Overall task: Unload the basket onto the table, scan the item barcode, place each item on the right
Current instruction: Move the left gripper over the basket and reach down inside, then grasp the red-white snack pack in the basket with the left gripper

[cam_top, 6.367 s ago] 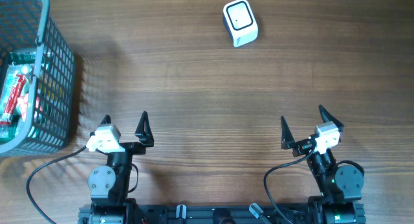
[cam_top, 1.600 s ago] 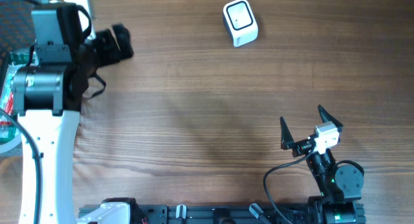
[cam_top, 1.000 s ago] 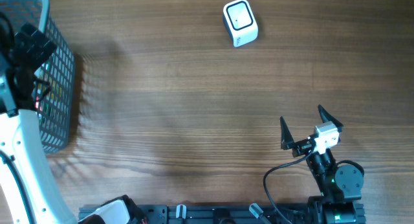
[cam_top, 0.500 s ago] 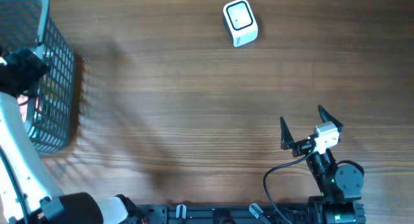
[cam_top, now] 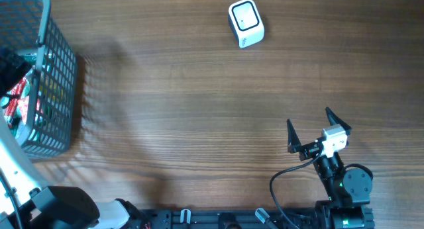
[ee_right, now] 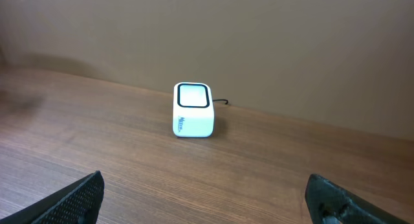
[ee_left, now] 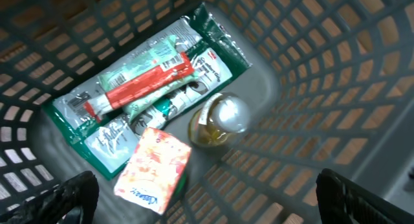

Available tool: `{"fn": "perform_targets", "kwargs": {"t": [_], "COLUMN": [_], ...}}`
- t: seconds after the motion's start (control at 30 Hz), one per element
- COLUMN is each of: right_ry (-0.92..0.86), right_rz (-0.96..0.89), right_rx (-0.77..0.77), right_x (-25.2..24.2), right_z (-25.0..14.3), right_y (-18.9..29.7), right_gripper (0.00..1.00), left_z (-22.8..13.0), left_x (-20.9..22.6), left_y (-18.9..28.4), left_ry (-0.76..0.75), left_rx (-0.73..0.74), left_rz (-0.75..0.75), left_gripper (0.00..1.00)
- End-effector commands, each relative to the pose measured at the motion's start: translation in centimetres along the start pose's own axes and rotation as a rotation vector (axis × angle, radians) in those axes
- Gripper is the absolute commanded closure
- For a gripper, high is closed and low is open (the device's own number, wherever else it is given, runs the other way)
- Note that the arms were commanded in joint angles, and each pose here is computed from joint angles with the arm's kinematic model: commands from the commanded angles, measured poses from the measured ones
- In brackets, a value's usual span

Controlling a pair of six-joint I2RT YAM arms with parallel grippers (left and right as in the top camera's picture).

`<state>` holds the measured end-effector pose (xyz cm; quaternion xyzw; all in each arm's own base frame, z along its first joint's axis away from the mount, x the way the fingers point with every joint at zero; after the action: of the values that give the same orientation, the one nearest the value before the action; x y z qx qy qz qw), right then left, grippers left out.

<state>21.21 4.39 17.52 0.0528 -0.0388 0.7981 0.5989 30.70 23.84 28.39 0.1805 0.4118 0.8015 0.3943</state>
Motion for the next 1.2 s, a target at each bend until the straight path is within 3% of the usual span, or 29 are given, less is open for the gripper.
{"fn": "perform_targets", "kwargs": {"t": [0.0, 0.17, 0.47, 0.9, 1.03, 1.13, 1.17], "right_ry": [0.009, 0.009, 0.009, 0.009, 0.009, 0.009, 0.009], "right_rz": [0.008, 0.007, 0.007, 0.008, 0.008, 0.007, 0.007], "right_rx": [-0.001, -0.001, -0.001, -0.001, -0.001, -0.001, -0.001], "right_x": [0.1, 0.1, 0.1, 0.1, 0.1, 0.1, 0.1], "right_z": [0.0, 0.0, 0.0, 0.0, 0.0, 0.0, 0.0], "right_y": [0.0, 0.0, 0.0, 0.0, 0.0, 0.0, 0.0], "right_gripper": [0.01, 0.00, 0.00, 0.00, 0.00, 0.00, 0.00], "left_z": [-0.4, -2.1, -5.9, -9.7, -10.4, -10.2, -10.2], "left_x": [1.8, 3.0, 3.3, 3.4, 3.5, 3.5, 3.5], "left_y": [-1.4, -4.3, -9.5, -13.9, -14.7, -14.8, -14.8], "left_ry": [0.015, 0.037, -0.090, -0.083, -0.083, -0.083, -0.083], "left_rx": [0.042, 0.154, 0.377, 0.527, 0.530, 0.520, 0.520], "left_rz": [0.011, 0.024, -0.008, -0.023, -0.023, -0.023, -0.023], "left_gripper": [0.00, 0.00, 0.00, 0.01, 0.20, 0.27, 0.36]}}
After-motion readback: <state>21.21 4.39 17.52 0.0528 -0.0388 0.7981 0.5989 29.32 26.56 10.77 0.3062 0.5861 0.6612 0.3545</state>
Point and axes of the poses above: each gripper's point midway between its finger pads, its own y axis back along the fingers, its own x axis along the line the jaws close on, z = x × y, the point moved 3 cm from there along y, back along the fingers, and after that the axes turned 13 degrees about -y, right-handed, at the moved point
